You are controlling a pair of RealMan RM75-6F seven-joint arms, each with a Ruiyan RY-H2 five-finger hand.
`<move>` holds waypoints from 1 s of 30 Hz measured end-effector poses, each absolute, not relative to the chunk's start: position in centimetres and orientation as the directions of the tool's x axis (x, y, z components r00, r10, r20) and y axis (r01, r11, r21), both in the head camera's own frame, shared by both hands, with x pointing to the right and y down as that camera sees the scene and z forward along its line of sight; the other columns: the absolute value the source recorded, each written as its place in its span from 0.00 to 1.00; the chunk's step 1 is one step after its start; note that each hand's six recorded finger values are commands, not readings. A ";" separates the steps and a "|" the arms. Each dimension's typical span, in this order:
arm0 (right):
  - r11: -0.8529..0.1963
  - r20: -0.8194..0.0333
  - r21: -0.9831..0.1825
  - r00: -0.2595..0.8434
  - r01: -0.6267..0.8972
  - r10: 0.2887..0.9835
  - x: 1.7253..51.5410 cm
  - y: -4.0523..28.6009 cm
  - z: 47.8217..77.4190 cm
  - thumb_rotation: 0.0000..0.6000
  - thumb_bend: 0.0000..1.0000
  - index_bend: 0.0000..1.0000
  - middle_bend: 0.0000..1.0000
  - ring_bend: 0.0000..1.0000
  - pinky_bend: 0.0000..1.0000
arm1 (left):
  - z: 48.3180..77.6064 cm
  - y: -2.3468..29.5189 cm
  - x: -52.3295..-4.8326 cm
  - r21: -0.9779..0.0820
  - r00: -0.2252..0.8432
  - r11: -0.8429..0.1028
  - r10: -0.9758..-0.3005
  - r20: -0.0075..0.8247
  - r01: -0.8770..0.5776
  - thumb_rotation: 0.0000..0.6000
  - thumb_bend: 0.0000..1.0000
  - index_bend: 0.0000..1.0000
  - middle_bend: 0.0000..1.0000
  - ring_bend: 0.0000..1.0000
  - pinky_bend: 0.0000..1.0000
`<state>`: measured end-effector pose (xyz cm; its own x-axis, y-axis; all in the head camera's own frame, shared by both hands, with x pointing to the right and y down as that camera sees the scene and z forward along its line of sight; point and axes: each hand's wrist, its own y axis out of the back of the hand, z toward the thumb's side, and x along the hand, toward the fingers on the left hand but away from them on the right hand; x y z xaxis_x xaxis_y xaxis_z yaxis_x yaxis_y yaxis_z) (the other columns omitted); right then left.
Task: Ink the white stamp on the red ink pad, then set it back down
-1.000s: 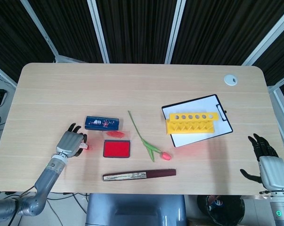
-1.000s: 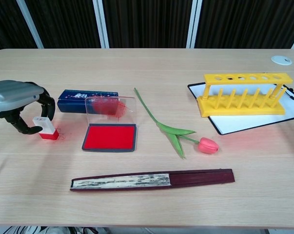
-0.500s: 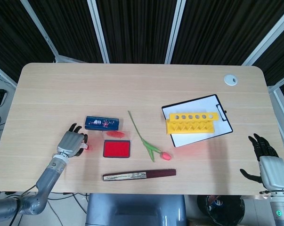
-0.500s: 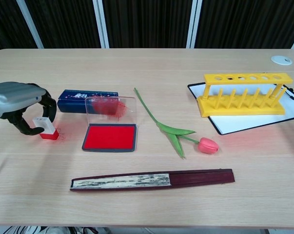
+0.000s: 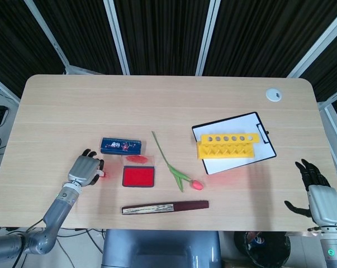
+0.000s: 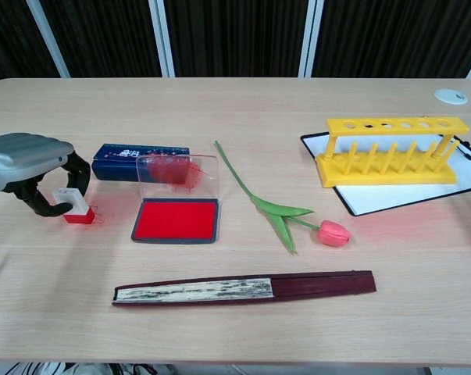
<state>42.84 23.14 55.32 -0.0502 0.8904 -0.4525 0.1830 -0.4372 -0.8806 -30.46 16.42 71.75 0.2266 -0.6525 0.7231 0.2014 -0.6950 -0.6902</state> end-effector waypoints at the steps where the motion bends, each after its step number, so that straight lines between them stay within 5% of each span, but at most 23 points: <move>1: -0.437 -0.453 -0.880 -0.050 0.183 0.890 42.8 23.1 55.3 1.00 0.22 0.02 0.00 0.00 0.19 | 71.7 16.4 -30.5 -0.692 0.227 -0.694 -0.654 0.722 0.201 1.00 0.40 0.56 0.56 0.20 0.17; 6: -0.437 -0.453 -0.880 -0.050 0.184 0.890 42.9 23.1 55.3 1.00 0.22 0.02 0.00 0.00 0.19 | 71.3 16.2 -30.3 -0.706 0.234 -0.681 -0.667 0.708 0.195 1.00 0.43 0.59 0.58 0.26 0.26; 13: -0.436 -0.451 -0.881 -0.048 0.184 0.891 42.8 23.1 55.3 1.00 0.23 0.02 0.00 0.00 0.19 | 70.0 16.0 -29.5 -0.726 0.266 -0.667 -0.678 0.685 0.167 1.00 0.48 0.65 0.65 0.46 0.55; 30: -0.431 -0.447 -0.881 -0.044 0.193 0.894 42.8 23.1 55.2 1.00 0.23 0.02 0.00 0.00 0.19 | 67.8 16.3 -25.0 -0.740 0.355 -0.649 -0.659 0.663 0.176 1.00 0.48 0.67 0.67 0.50 0.58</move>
